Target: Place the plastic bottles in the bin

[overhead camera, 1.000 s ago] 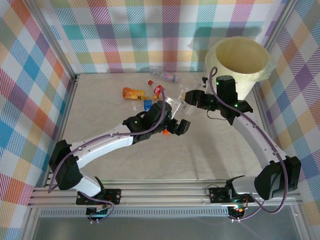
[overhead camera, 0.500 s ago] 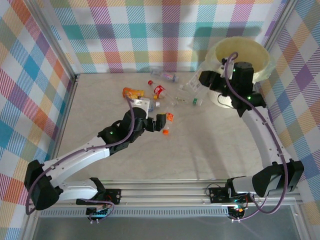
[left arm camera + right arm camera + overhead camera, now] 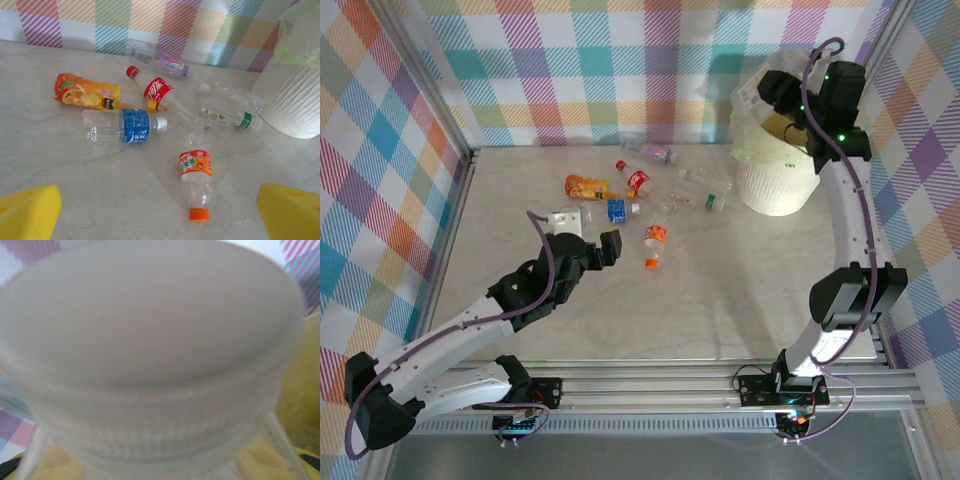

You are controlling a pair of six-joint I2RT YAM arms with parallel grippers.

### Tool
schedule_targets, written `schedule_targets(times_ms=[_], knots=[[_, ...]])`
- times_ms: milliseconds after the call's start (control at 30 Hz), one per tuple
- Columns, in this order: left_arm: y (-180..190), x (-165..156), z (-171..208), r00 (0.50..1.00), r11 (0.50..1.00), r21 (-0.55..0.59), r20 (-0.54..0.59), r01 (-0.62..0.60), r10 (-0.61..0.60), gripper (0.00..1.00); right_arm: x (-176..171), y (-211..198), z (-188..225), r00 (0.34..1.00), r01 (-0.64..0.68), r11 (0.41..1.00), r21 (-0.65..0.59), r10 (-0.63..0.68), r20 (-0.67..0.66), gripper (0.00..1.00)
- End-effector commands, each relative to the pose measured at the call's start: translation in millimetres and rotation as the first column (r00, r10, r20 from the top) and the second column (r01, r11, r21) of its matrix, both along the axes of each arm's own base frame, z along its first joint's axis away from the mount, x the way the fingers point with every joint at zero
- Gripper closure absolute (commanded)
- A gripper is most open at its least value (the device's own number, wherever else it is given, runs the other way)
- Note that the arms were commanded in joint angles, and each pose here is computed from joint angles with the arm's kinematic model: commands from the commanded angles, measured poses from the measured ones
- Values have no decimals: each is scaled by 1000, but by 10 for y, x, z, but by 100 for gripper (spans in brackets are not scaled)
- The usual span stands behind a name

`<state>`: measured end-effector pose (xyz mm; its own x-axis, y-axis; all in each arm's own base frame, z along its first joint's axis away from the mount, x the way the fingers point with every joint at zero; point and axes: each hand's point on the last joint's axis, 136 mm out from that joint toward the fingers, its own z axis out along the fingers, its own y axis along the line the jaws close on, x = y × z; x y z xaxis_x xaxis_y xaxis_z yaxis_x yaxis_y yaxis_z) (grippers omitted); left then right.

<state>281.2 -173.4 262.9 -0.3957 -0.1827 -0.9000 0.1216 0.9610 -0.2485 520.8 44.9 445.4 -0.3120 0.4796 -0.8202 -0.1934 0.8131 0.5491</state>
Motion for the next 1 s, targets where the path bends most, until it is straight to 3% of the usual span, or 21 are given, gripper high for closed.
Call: schedule_targets(times_ms=[0,167,500,633,833,967], knots=[[194,-29,0,998,997,-31,18,-64,65,0,86,-269,158,995,93,996,8,-93,21,72],[336,-60,-77,994,993,-44,5,-112,113,0,268,-550,-93,978,205,978,-46,-206,-26,71],[326,32,-438,972,982,32,-142,-185,187,0,594,-780,-640,948,266,964,-24,-266,-176,65],[257,109,-552,960,979,23,-193,-202,203,0,783,-714,-810,948,246,968,52,-229,-222,51],[75,192,-660,951,985,7,-258,-172,168,0,843,-587,-788,961,167,984,68,-147,-235,28],[1,233,-736,945,987,4,-289,-158,153,0,744,-648,-714,957,197,980,21,-187,-222,21]])
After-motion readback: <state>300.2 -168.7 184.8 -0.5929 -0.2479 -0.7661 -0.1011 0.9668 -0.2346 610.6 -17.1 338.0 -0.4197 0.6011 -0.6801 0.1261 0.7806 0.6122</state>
